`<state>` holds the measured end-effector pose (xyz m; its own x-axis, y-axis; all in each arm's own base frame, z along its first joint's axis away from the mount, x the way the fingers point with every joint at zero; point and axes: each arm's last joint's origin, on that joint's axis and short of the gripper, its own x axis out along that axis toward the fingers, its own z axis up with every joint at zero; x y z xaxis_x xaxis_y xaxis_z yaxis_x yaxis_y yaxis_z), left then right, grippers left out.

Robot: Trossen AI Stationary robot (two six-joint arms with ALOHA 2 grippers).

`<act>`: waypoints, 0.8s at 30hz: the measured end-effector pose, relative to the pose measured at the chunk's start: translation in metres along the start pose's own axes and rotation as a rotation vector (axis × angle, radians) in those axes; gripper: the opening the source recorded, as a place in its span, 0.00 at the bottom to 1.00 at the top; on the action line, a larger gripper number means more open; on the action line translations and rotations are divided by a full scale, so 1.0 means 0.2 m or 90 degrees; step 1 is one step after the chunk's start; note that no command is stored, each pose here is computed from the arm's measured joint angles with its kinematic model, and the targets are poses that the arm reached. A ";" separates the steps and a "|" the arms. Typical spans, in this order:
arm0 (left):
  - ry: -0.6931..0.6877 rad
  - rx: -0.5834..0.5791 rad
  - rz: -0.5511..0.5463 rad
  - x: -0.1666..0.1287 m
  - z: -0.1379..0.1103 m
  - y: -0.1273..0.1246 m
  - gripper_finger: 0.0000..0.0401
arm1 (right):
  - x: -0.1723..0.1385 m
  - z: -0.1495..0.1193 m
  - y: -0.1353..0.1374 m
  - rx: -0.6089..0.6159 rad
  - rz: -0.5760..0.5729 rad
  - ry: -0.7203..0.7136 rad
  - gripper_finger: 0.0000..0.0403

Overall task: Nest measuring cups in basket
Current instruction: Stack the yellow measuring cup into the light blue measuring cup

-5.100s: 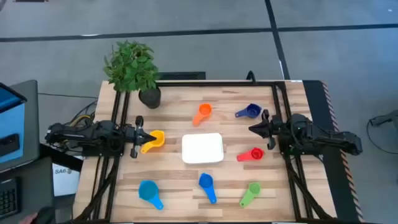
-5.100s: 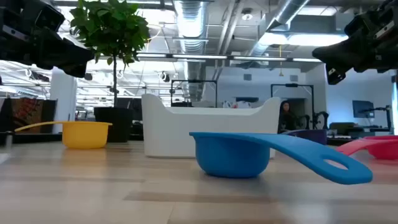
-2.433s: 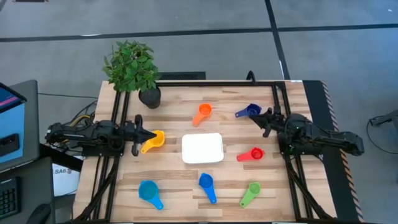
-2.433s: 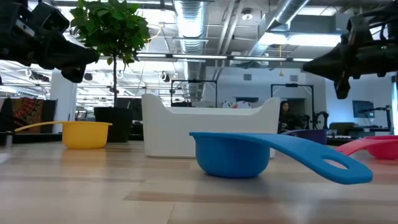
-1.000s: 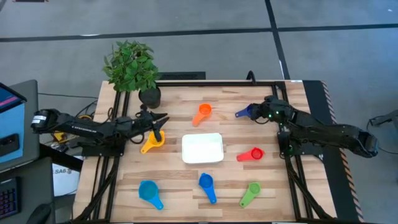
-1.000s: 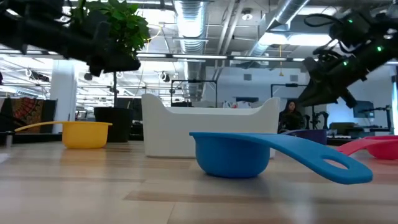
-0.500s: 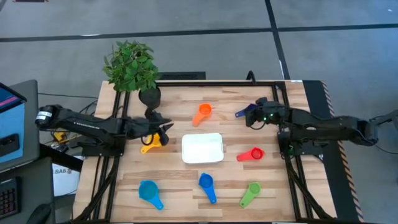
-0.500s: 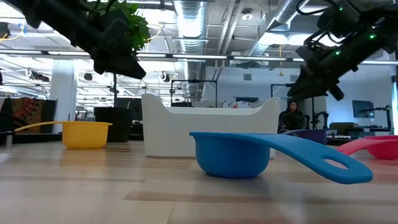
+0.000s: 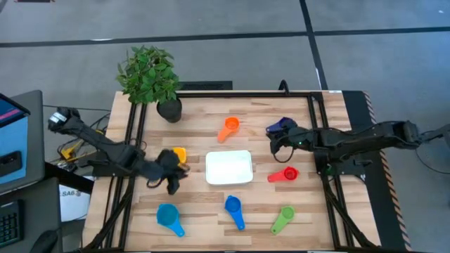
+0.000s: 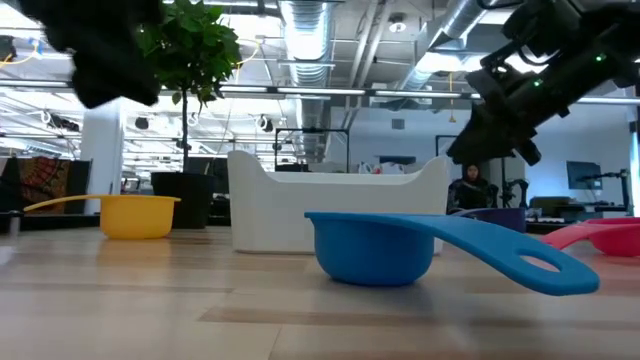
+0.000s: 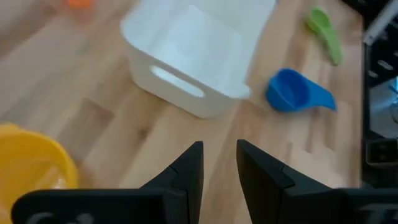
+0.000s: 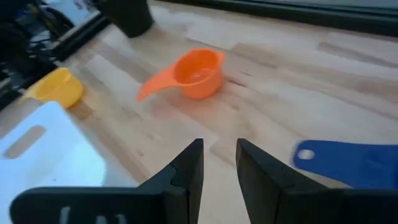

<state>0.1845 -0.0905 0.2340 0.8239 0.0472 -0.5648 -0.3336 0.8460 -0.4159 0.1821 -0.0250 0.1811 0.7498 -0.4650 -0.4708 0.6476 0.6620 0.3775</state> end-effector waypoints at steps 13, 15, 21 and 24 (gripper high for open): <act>0.101 0.005 -0.005 0.07 -0.16 -0.07 0.21 | 0.02 -0.03 0.01 0.047 0.002 0.032 0.36; 0.114 0.007 -0.001 0.08 -0.19 -0.08 0.21 | 0.02 -0.03 0.00 0.057 -0.005 0.027 0.36; 0.122 0.010 0.029 0.12 -0.24 -0.08 0.21 | 0.02 -0.03 0.01 0.098 -0.007 0.023 0.34; 0.117 0.016 0.043 0.13 -0.25 -0.08 0.21 | 0.01 -0.05 0.03 0.107 0.004 0.030 0.32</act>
<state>0.1889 -0.1292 0.1898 0.7018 0.0094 -0.7123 -0.3727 0.8570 -0.3559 0.1856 -0.0170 0.1746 0.7494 -0.4302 -0.5033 0.6592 0.5556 0.5067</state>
